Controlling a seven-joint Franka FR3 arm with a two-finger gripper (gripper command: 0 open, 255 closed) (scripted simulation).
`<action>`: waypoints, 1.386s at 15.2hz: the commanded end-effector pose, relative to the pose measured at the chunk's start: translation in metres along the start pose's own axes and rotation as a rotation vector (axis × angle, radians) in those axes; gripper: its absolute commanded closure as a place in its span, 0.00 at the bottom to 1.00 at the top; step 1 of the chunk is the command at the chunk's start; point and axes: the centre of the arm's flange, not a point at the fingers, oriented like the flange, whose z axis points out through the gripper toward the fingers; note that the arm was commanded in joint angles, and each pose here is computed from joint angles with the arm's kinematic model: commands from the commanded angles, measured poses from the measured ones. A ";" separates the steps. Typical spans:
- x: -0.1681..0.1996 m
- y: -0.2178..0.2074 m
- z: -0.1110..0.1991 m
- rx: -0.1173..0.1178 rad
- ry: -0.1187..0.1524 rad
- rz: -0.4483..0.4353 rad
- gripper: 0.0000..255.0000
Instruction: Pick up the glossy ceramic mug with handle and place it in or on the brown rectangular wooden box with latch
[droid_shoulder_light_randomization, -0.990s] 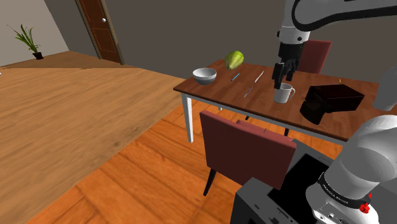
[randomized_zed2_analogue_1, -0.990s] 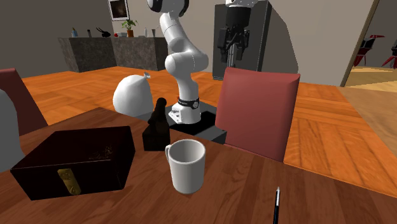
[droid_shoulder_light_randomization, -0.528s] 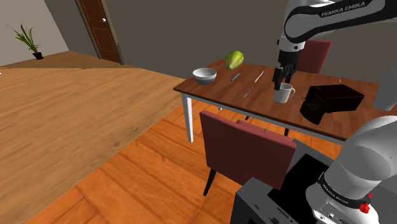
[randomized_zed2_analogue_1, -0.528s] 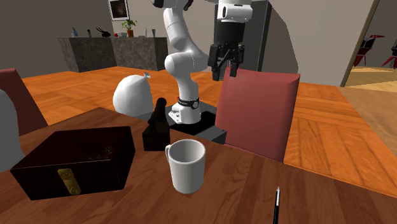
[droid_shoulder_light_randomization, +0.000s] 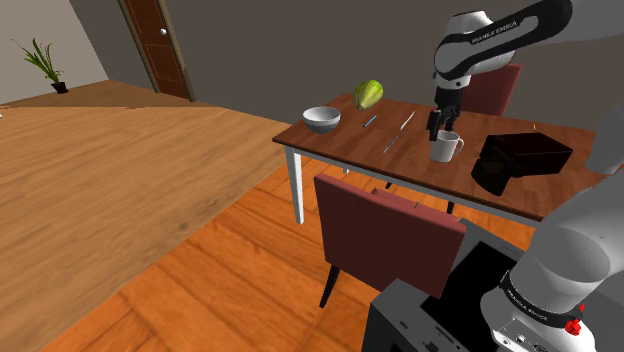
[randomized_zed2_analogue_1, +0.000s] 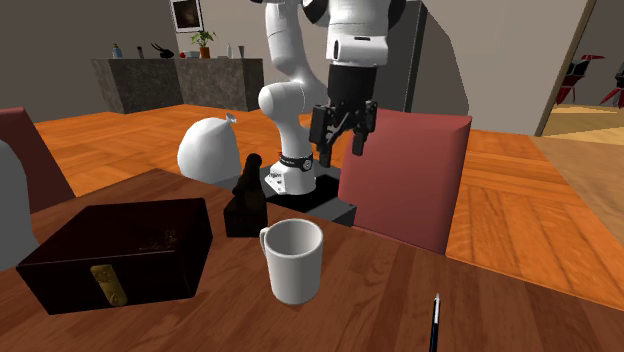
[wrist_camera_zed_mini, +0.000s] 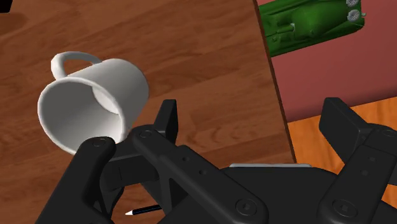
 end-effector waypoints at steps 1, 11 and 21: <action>0.006 0.022 0.012 -0.003 0.001 0.003 0.00; 0.045 0.107 0.067 -0.012 0.003 0.015 0.00; 0.045 0.108 0.102 -0.012 0.003 0.015 0.00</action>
